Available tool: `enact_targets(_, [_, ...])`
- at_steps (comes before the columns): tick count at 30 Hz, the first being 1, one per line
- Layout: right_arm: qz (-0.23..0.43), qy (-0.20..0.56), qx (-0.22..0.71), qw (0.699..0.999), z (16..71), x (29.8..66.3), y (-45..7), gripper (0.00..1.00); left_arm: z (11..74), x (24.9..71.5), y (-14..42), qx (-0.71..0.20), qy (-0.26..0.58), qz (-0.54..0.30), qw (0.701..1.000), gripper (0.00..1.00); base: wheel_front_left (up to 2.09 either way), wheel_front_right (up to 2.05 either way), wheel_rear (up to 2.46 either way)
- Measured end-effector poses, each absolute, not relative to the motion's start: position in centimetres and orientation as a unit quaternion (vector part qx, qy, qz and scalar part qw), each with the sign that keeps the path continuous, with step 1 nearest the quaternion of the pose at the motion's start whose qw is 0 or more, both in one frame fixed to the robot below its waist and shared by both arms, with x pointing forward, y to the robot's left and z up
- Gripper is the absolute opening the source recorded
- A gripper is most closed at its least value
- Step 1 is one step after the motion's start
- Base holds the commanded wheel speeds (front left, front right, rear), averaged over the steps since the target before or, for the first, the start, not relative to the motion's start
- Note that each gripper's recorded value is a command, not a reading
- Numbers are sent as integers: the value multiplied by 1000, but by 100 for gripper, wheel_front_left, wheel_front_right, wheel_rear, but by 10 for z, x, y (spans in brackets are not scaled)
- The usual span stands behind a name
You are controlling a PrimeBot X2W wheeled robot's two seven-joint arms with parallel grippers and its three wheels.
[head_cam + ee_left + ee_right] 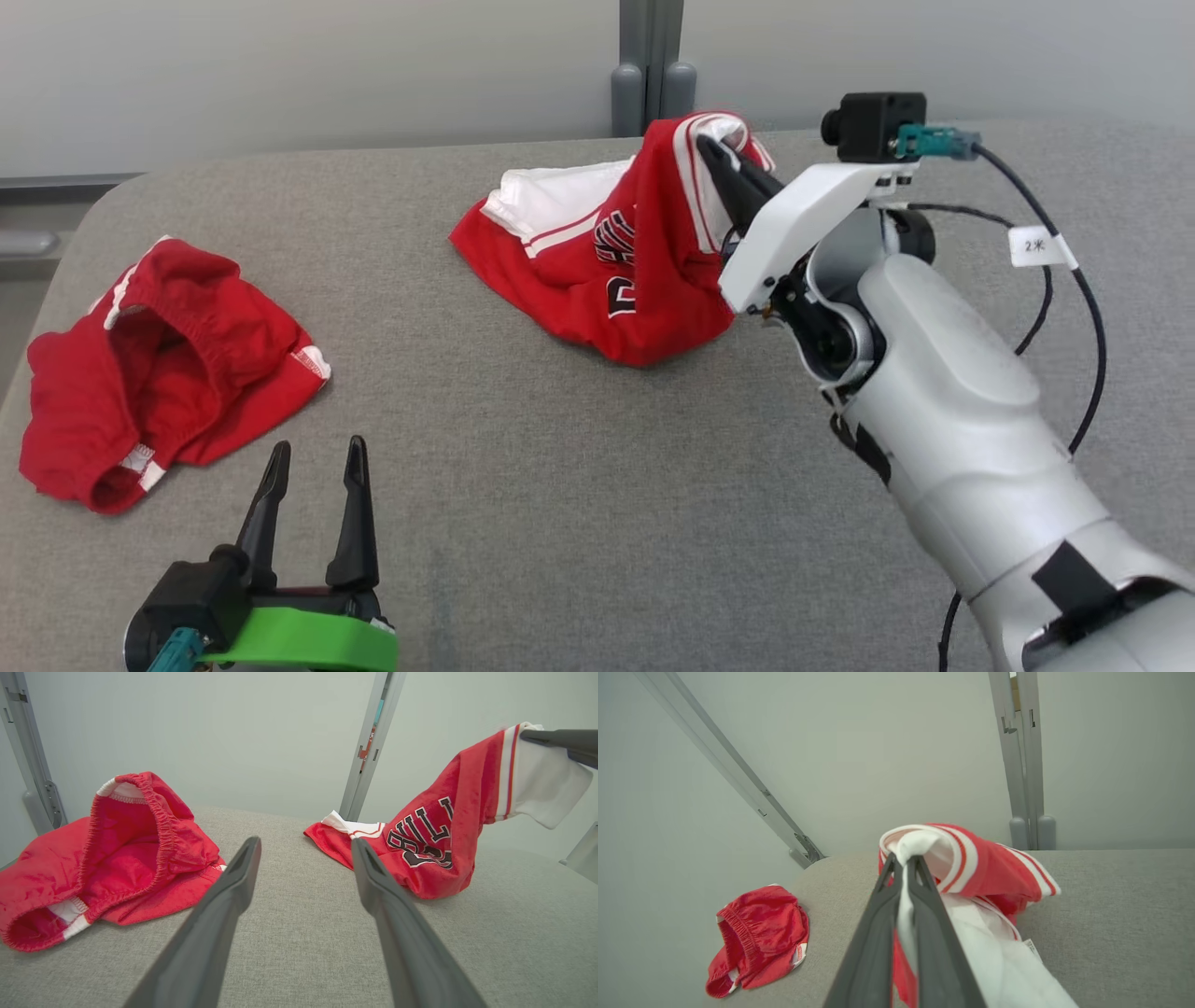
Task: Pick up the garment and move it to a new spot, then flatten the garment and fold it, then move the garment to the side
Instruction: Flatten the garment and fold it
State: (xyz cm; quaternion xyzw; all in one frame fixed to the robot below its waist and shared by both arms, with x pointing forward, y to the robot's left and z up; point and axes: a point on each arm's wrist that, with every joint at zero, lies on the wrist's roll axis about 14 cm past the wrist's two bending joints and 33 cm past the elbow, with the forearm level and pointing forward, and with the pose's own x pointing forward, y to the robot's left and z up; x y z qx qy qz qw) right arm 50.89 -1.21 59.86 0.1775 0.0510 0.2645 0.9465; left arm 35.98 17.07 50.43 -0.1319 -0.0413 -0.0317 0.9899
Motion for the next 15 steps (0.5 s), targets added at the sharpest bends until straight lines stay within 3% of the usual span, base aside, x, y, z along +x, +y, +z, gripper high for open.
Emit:
enact_targets(5, [256, 42, 191, 947, 592, 483, -37, 0, 507, 362, 163, -131, -44, -45, 989, 100, 0, 0, 0])
enact_targets(10, [131, 76, 170, 974, 538, 469, -131, 0, 506, 365, 152, -132, -41, -62, 988, 100, 0, 0, 0])
enact_targets(15, [40, 106, 103, 988, 502, 458, -190, 0, 504, 372, 149, -132, -38, -66, 988, 100, 0, 0, 0])
